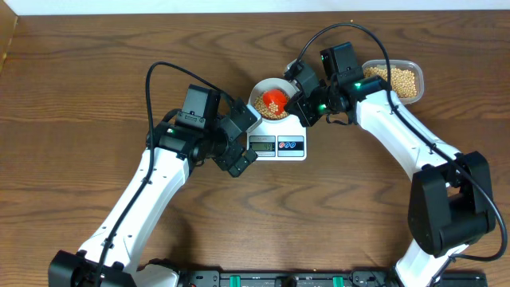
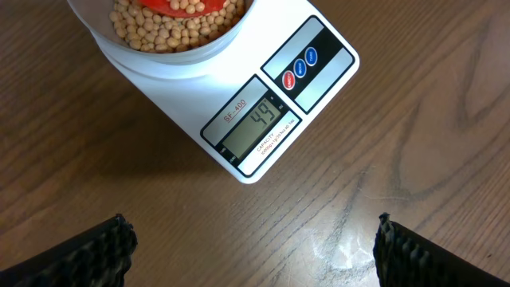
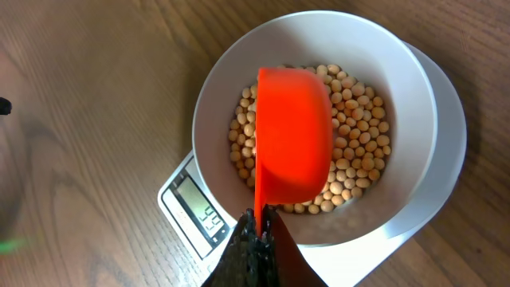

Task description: Scoop item into bowl and weigh 50g on scale

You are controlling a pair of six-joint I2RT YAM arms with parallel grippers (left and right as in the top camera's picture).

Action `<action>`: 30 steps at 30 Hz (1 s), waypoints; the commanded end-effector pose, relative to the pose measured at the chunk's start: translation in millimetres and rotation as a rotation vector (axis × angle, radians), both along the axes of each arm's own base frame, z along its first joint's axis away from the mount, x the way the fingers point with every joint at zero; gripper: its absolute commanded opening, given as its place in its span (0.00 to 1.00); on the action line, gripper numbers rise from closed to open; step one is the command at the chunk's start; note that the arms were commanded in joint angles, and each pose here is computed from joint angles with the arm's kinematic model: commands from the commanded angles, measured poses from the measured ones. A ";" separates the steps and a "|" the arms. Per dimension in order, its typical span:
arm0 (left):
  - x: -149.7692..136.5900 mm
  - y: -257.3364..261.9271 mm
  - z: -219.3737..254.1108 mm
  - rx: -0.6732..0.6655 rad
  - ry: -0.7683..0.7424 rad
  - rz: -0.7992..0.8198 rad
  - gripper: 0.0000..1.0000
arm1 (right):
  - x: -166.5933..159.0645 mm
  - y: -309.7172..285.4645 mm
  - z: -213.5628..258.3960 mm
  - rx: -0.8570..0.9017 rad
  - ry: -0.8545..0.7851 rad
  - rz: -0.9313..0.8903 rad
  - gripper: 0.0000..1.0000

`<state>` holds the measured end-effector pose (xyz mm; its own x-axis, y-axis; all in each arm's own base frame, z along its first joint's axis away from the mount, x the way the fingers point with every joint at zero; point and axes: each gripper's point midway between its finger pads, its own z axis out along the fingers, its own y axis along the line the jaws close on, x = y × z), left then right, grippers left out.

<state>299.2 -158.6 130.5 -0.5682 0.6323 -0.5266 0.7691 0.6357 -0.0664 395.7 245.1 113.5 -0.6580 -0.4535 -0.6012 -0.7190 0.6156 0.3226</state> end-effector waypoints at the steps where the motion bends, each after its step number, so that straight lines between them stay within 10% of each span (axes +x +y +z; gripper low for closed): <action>1: 4.2 -1.5 11.8 -0.004 -0.039 -0.014 0.98 | -3.0 1.0 11.6 0.035 -0.002 0.003 0.01; 30: 4.2 -1.5 11.8 -0.004 -0.039 -0.014 0.98 | 2.9 4.6 18.3 0.055 -0.044 0.015 0.01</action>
<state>299.2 -158.6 130.5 -0.5685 0.6321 -0.5266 0.7689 0.6359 -0.0666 399.7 249.8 119.1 -0.6388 -0.4416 -0.6301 -0.7326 0.5993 0.3227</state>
